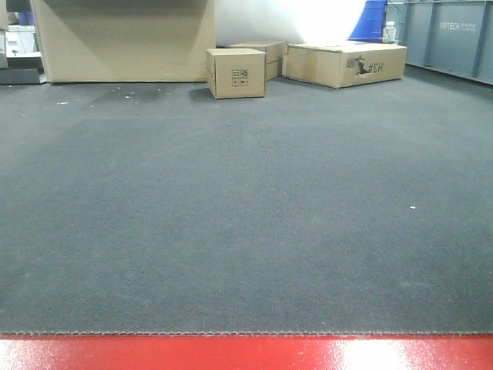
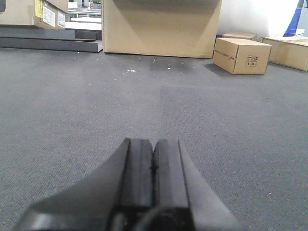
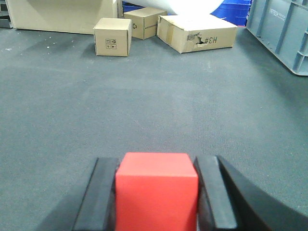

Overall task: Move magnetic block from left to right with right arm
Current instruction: 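Turn the base back toward the table near the cardboard boxes, then lower the red cube onto the table with the right gripper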

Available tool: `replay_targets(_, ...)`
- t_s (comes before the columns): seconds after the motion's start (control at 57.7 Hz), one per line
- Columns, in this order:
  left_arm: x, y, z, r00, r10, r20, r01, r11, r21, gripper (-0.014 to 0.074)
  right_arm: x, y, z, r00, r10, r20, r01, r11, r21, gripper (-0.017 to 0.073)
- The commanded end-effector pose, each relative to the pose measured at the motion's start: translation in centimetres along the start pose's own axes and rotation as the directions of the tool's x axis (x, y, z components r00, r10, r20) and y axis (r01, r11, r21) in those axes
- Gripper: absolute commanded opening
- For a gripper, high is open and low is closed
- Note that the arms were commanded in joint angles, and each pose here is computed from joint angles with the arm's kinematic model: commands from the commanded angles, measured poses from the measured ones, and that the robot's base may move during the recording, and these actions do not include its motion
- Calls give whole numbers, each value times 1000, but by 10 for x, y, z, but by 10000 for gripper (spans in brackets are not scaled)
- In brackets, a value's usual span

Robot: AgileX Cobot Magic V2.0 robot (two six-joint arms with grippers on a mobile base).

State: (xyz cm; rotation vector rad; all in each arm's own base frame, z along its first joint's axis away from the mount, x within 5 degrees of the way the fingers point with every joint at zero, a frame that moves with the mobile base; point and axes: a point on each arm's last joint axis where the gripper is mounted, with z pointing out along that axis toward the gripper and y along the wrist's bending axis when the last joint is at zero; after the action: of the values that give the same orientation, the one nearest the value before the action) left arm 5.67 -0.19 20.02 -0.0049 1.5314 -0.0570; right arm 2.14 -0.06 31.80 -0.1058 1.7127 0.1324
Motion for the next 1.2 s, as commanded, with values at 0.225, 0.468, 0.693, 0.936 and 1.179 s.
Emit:
replay_targets(0.225, -7, 0, -1, 996, -11, 89, 11, 1000, 2, -126, -20, 1, -2, 994, -4, 109, 4, 1000, -6, 225)
replay_targets(0.468, -7, 0, -1, 996, -11, 89, 11, 1000, 2, -126, -62, 11, 24, 999, -30, -18, 28, 993, -116, 225)
replay_targets(0.693, -7, 0, -1, 996, -11, 89, 11, 1000, 2, -126, -90, 41, 89, 972, -110, -208, 52, 962, -267, 225)
replay_targets(0.936, -7, 0, -1, 996, -11, 89, 11, 1000, 2, -126, -89, 87, 176, 884, -216, -415, 67, 936, -345, 225)
replay_targets(1.179, -7, 0, -1, 996, -11, 89, 11, 1000, 2, -126, -60, 123, 259, 782, -277, -559, 72, 930, -360, 225)
